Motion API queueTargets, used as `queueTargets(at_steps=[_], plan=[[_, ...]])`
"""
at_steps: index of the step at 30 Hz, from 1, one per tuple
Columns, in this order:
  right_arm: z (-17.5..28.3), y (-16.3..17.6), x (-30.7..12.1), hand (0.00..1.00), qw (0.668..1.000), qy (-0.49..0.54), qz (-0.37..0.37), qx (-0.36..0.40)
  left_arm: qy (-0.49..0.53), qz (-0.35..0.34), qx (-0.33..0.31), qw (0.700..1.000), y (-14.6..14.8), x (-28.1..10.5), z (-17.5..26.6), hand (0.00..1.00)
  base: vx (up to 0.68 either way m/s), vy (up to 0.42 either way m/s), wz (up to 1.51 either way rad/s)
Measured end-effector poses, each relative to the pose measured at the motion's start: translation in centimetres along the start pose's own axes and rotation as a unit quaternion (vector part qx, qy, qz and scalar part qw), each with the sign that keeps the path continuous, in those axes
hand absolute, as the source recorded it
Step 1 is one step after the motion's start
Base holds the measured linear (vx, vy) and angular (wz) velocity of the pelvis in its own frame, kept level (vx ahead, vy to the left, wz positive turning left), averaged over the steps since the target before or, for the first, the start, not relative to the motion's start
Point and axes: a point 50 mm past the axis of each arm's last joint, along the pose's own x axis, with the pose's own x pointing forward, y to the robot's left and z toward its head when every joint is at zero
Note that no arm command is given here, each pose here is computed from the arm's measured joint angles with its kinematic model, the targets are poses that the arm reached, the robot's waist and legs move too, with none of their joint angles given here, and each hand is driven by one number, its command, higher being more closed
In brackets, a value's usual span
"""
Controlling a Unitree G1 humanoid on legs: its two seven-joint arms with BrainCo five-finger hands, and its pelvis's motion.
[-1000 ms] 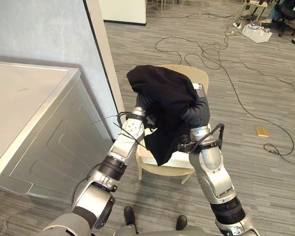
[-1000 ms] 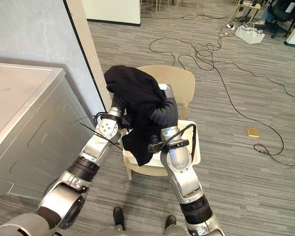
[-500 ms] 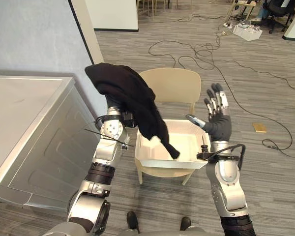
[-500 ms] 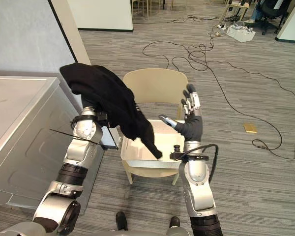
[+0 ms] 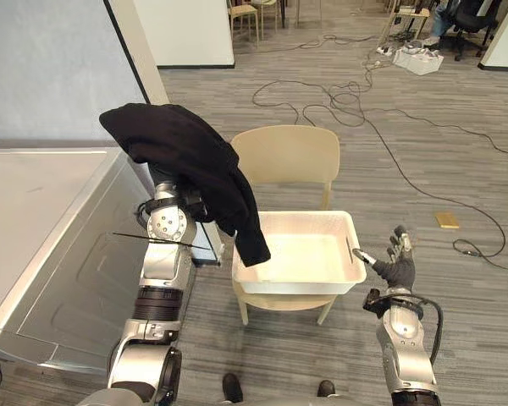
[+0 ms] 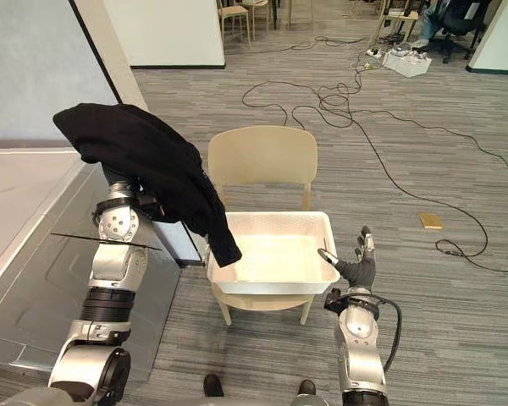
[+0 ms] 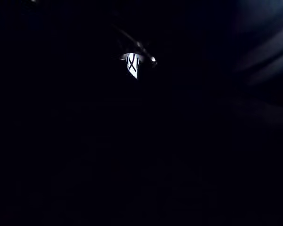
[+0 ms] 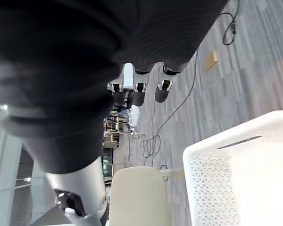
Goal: Pick up the laundry basket with both hands and put the clothes into the washing machine.
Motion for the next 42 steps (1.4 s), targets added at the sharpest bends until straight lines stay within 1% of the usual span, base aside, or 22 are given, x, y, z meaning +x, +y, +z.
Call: queueTargets(at_steps=[3,5,6,9,10,12,14,16,17,20,21,24,26,27,29,32,34,35,36,37,39,42], plan=[[-1.3,0.0,-0.3,0.0,1.0,0.029,0.009,-0.004,-0.015,0.018,-0.005,1.0,0.8,0.2,0.7,1.0,0.02,-0.008,0.07],[-2.7,0.2,-0.6,0.0,0.998,0.063,0.012,0.008,-0.059,0.038,-0.015,0.997,1.9,0.0,2.7,1.0,0.03,-0.013,0.09],[-3.3,0.5,-0.9,0.0,0.997,0.078,0.015,0.022,-0.089,0.053,-0.02,0.994,3.0,-0.7,3.9,1.0,0.03,-0.013,0.03],[-4.1,1.5,-1.3,0.0,0.993,0.103,0.034,0.051,-0.128,0.088,-0.02,0.988,5.4,-2.9,5.4,1.0,0.02,-0.019,0.0],[-4.5,2.4,-1.5,0.0,0.99,0.116,0.049,0.064,-0.137,0.115,-0.017,0.984,6.9,-4.5,5.8,1.0,0.02,-0.029,0.08],[-4.4,4.3,-1.4,0.0,0.987,0.12,0.08,0.067,-0.12,0.173,-0.014,0.977,8.7,-7.2,5.2,1.0,0.01,-0.055,0.61],[-3.5,5.6,-1.0,0.0,0.987,0.104,0.102,0.072,-0.108,0.2,-0.012,0.974,9.3,-8.6,4.9,1.0,-0.02,-0.07,1.1],[-2.0,6.1,-0.1,0.0,0.988,0.074,0.112,0.074,-0.104,0.213,-0.01,0.971,9.4,-10.0,5.1,1.0,-0.07,-0.095,1.77],[-1.4,5.9,0.2,0.0,0.989,0.061,0.106,0.08,-0.105,0.21,-0.011,0.972,9.2,-10.0,5.2,1.0,-0.14,-0.09,2.27],[0.4,4.8,2.0,0.0,0.992,0.026,0.073,0.097,-0.103,0.206,-0.008,0.973,9.2,-10.3,5.1,1.0,-0.07,-0.03,1.56],[1.2,3.3,2.3,0.0,0.992,0.008,0.039,0.117,-0.089,0.201,-0.01,0.975,8.9,-10.7,4.6,1.0,0.03,0.027,1.12],[4.2,1.8,2.6,0.0,0.986,-0.054,0.0,0.157,-0.074,0.173,-0.018,0.982,7.7,-10.8,4.1,1.0,-0.01,0.136,1.18],[9.0,2.1,1.7,0.0,0.965,-0.153,0.002,0.215,-0.039,0.177,-0.017,0.983,7.7,-11.9,3.1,1.0,-0.08,0.209,1.04],[10.1,2.2,1.4,0.0,0.957,-0.177,0.008,0.228,-0.029,0.182,-0.016,0.983,7.8,-12.2,2.9,1.0,-0.08,0.151,0.77],[14.8,3.1,-0.1,0.0,0.921,-0.283,0.052,0.263,0.017,0.193,-0.007,0.981,8.2,-13.4,1.7,1.0,-0.06,0.124,0.78],[17.2,4.9,-1.1,0.0,0.89,-0.342,0.117,0.277,0.053,0.183,0.001,0.982,8.4,-14.1,0.4,1.0,-0.04,0.141,0.69],[16.9,5.9,-1.4,0.0,0.891,-0.333,0.144,0.272,0.067,0.166,-0.005,0.984,7.9,-14.2,-0.2,1.0,0.02,0.197,1.11],[15.8,6.5,-1.3,0.0,0.9,-0.312,0.161,0.259,0.076,0.146,-0.014,0.986,7.1,-14.1,-0.5,1.0,0.04,0.237,2.02],[13.9,6.4,-1.3,0.0,0.916,-0.276,0.166,0.239,0.085,0.113,-0.03,0.99,5.6,-13.6,-1.2,1.0,0.04,0.176,1.87],[13.4,6.4,-1.4,0.0,0.919,-0.268,0.167,0.236,0.087,0.108,-0.032,0.99,5.4,-13.6,-1.4,1.0,0.07,0.102,2.17],[10.1,6.2,-2.1,0.0,0.939,-0.2,0.176,0.219,0.119,0.069,-0.058,0.989,3.5,-13.6,-2.8,1.0,0.14,0.01,2.12],[7.0,5.4,-3.3,0.0,0.952,-0.136,0.17,0.215,0.138,0.045,-0.072,0.987,2.5,-14.1,-3.4,1.0,0.2,0.01,1.63]])
